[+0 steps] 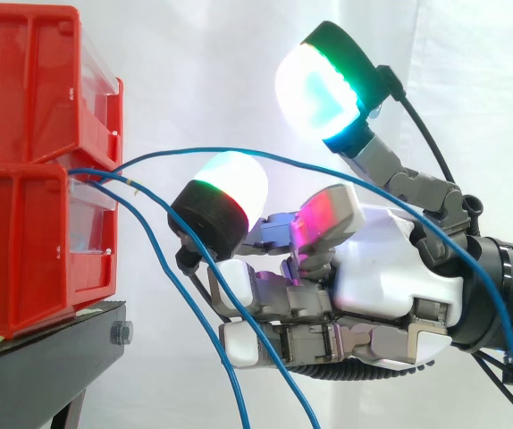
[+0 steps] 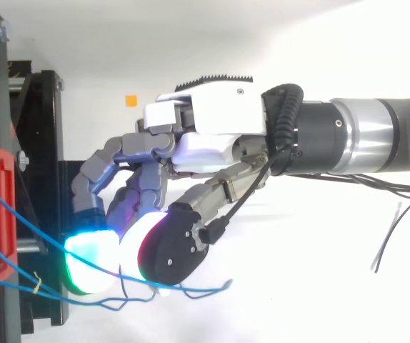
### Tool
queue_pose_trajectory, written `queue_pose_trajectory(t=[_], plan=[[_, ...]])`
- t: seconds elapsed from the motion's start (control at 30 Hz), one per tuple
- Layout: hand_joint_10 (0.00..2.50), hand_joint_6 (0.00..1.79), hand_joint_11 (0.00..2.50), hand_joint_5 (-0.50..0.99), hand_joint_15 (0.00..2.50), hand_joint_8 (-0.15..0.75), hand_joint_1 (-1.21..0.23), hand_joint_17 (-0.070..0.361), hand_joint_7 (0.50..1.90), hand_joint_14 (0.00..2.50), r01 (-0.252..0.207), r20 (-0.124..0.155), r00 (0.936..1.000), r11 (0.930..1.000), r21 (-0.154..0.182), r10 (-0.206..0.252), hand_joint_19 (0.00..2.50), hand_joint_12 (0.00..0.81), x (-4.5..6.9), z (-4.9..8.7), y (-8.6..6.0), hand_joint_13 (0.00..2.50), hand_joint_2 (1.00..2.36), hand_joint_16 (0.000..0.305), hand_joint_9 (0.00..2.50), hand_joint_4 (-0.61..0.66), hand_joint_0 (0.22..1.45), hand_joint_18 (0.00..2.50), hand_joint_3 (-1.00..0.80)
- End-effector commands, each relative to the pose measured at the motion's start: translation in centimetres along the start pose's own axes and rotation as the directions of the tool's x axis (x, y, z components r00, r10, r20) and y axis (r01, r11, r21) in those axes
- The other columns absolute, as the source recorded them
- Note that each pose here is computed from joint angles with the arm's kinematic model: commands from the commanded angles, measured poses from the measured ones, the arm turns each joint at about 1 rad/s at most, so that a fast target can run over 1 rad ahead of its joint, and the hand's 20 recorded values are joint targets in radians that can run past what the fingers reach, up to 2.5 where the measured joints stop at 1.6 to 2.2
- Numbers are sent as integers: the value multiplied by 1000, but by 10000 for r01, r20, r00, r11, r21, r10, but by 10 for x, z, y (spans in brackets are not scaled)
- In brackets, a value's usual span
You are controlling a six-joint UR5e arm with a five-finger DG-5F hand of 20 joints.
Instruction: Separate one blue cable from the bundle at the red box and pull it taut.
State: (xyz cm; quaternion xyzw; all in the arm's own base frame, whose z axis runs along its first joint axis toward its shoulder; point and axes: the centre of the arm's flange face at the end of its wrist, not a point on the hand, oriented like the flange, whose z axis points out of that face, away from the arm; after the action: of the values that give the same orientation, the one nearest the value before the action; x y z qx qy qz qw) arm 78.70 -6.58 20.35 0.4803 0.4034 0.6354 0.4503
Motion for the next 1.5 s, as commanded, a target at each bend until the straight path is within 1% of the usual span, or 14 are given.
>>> queue_pose_trajectory(t=[0.0,0.03,0.13,0.33,0.5,0.63,0.7,0.8,0.93,0.97,1.03,1.1,1.2,1.47], plan=[[13,833,322,-239,345,497,-614,152,876,15,-1,-10,10000,10000,-13,1,524,408,1,0,0,836,1000,68,1245,300,537,630,-498],[11,834,281,-239,338,497,-615,153,875,15,2,8,10000,10000,-2,-2,522,405,-1,0,0,830,1000,68,1213,301,536,631,-498],[8,834,204,-239,330,509,-614,153,873,14,-1,-6,10000,10000,2,1,522,404,1,0,0,822,1000,68,1177,306,537,628,-498],[7,833,162,-239,319,517,-614,152,882,14,-1,-10,10000,10000,-13,1,523,403,0,0,-1,794,1000,68,1124,302,537,626,-497],[6,835,161,-242,317,503,-614,152,875,13,2,-11,10000,10000,-76,-2,524,408,0,1,1,771,1000,67,1049,298,538,620,-498],[9,836,223,-242,323,492,-613,152,870,14,-1,-29,10000,10000,-88,1,524,409,1,1,1,766,1000,67,1102,299,538,616,-494],[13,836,333,-243,327,481,-610,151,872,14,-2,-33,10000,9999,-102,1,516,409,1,1,1,764,1000,67,1177,300,541,612,-493],[16,836,435,-244,322,474,-608,151,871,14,2,-15,10000,10000,-91,-2,526,411,0,0,1,766,1001,67,1220,299,541,611,-490],[17,836,457,-245,339,466,-606,151,877,14,2,-11,10000,10000,-76,-2,527,413,-1,0,0,768,1000,67,1225,291,543,609,-492],[20,836,461,-245,332,466,-605,151,875,14,5,-4,10000,9999,-110,-5,529,413,-1,1,2,768,1001,67,1224,292,543,609,-491],[18,837,475,-246,339,465,-606,151,873,14,12,32,10000,10000,-88,-12,534,413,-4,0,1,768,1000,67,1223,291,543,609,-490],[18,837,485,-246,338,462,-605,151,875,14,56,-12,10000,10000,51,-56,536,413,-8,-2,1,766,1001,67,1222,288,543,609,-490],[18,837,496,-246,338,457,-604,151,866,14,97,13,10000,9998,155,-98,536,416,-12,-4,1,766,1000,67,1220,286,544,613,-492],[20,838,526,-247,347,451,-602,150,863,15,178,102,9998,9996,212,-180,545,417,-20,-7,1,765,1001,67,1219,287,546,612,-490]])
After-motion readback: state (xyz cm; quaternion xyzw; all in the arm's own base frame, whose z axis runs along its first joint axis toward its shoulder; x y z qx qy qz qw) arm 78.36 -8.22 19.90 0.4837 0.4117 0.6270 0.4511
